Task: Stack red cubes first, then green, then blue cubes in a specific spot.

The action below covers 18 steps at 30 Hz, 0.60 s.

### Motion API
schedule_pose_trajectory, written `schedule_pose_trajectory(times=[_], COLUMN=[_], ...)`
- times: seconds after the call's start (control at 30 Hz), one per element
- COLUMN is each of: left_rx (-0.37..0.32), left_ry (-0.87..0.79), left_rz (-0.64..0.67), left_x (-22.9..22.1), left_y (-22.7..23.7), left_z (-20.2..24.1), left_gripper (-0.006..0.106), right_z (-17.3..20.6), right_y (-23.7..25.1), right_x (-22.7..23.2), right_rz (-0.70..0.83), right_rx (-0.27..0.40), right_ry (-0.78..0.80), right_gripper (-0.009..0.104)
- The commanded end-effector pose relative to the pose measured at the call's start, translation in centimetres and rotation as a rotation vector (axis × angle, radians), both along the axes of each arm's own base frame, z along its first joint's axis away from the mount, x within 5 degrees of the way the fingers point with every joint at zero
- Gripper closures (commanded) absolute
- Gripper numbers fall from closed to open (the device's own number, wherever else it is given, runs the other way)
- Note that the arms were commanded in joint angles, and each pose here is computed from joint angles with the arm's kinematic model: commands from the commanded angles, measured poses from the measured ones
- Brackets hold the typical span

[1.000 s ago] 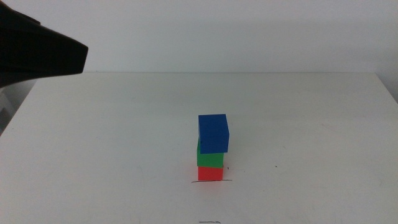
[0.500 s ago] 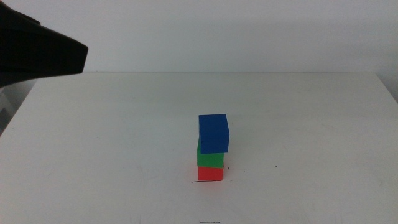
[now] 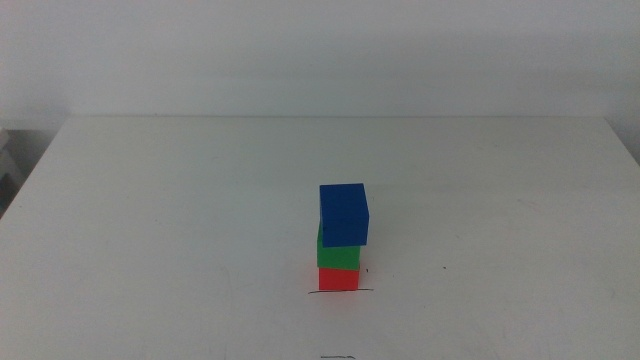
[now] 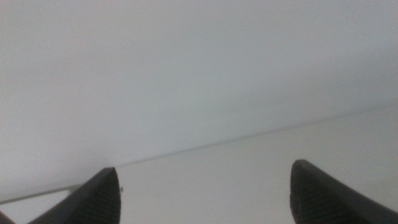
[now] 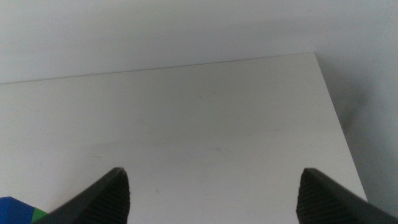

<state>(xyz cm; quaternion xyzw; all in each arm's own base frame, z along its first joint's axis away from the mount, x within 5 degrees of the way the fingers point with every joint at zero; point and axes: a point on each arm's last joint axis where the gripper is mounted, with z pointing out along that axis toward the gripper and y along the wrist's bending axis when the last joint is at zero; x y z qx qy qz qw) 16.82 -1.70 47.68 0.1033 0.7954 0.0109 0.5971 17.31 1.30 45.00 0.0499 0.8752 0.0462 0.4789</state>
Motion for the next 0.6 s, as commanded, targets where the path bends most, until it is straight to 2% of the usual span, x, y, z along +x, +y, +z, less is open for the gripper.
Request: schedule_pose_trajectory(times=[0.0,0.37,0.57], left_rx=[-0.039,-0.016,-0.01], left_ry=[-0.145,-0.18,-0.127], left_rz=[0.043,0.063,0.063], left_x=[0.0,0.5,1.5], left_y=[0.3,0.5,0.4], left_z=[1.5,1.5,0.0], left_gripper=[0.007,0.007,0.007], right_z=[1.5,1.5,1.5], right_y=[-0.2,-0.2,-0.2], right_x=[-0.2,-0.2,-0.2], right_rz=[-0.002,-0.002,-0.002], right_rx=[-0.007,-0.007,-0.007], right_ry=[-0.107,-0.107,-0.108], right_gripper=[0.014,0.014,0.014])
